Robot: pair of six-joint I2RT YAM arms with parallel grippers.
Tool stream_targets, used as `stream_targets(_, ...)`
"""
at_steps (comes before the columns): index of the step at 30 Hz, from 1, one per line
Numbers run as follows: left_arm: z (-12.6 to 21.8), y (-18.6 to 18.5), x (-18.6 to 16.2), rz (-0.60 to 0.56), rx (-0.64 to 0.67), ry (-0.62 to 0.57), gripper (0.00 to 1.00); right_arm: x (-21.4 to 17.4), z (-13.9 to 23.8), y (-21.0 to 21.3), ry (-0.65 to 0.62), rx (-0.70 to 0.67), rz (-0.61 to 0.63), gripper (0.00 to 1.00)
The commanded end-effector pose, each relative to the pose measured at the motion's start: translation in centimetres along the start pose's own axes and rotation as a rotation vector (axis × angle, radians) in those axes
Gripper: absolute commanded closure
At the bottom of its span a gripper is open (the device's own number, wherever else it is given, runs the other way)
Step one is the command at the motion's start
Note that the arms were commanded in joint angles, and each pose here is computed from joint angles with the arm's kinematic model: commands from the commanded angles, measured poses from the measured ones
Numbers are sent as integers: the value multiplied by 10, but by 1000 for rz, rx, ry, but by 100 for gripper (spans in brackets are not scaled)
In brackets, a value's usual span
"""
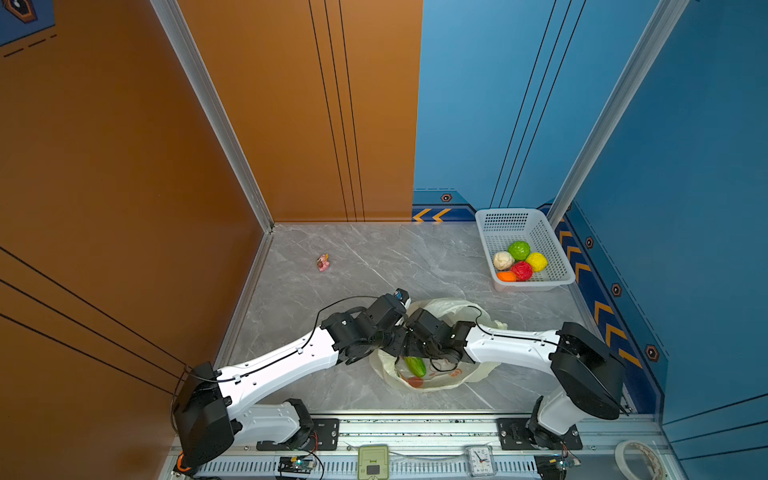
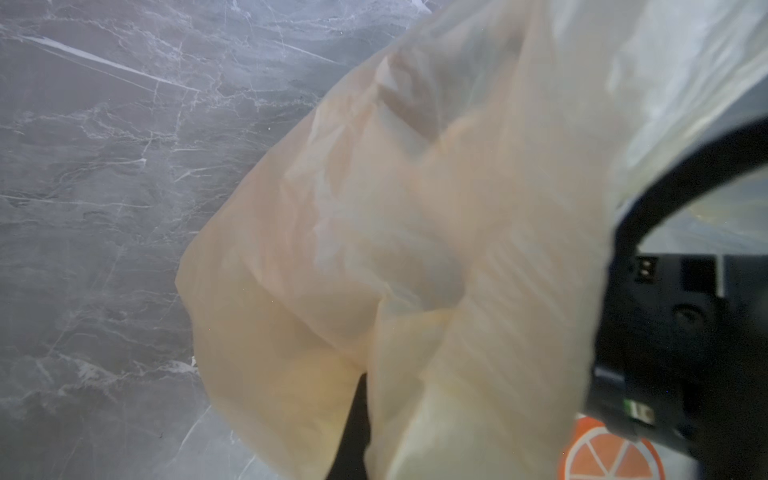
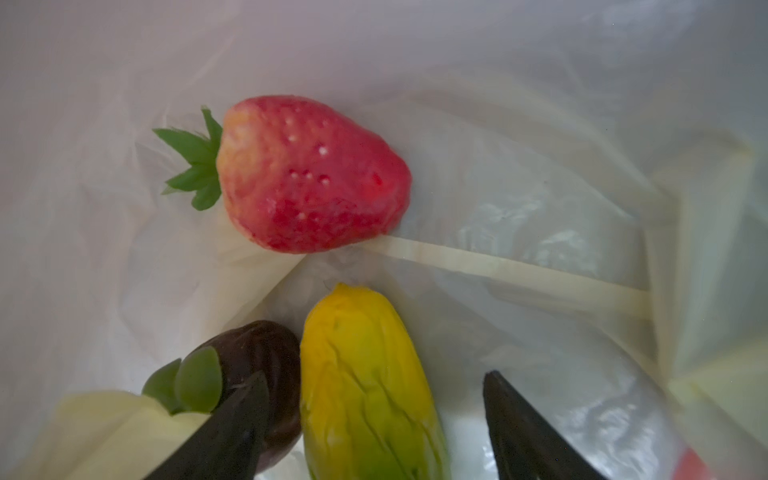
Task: Untie the knot of the plastic bag and take out the fruit
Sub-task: 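Lower the right gripper into the bag and grasp the green-yellow bitter melon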
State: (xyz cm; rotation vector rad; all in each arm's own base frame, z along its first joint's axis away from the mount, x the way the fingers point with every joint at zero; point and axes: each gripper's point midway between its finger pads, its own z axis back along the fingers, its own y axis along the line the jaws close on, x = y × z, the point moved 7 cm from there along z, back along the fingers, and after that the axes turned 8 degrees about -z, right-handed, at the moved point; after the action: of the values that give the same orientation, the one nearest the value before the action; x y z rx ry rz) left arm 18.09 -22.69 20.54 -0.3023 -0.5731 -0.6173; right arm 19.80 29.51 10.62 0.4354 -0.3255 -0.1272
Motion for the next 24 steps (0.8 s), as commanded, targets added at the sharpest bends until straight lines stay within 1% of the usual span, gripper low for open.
stream_targets(1,5,-3,4,-4,-27,-47,100,-5,-8,6,17,-6,18,29)
stream_targets(7,4,1,-5,11,-8,-45,100,-6,-3,0,-3,-32,15,46)
stream_targets(11,4,4,-8,18,10,-53,100,-3,7,-6,-31,-39,7,53)
stream_targets(16,6,8,-7,32,40,-72,100,2,25,-15,-52,-41,-7,58)
stream_targets(24,11,12,-5,42,79,-98,100,4,62,-23,-65,-15,-12,60)
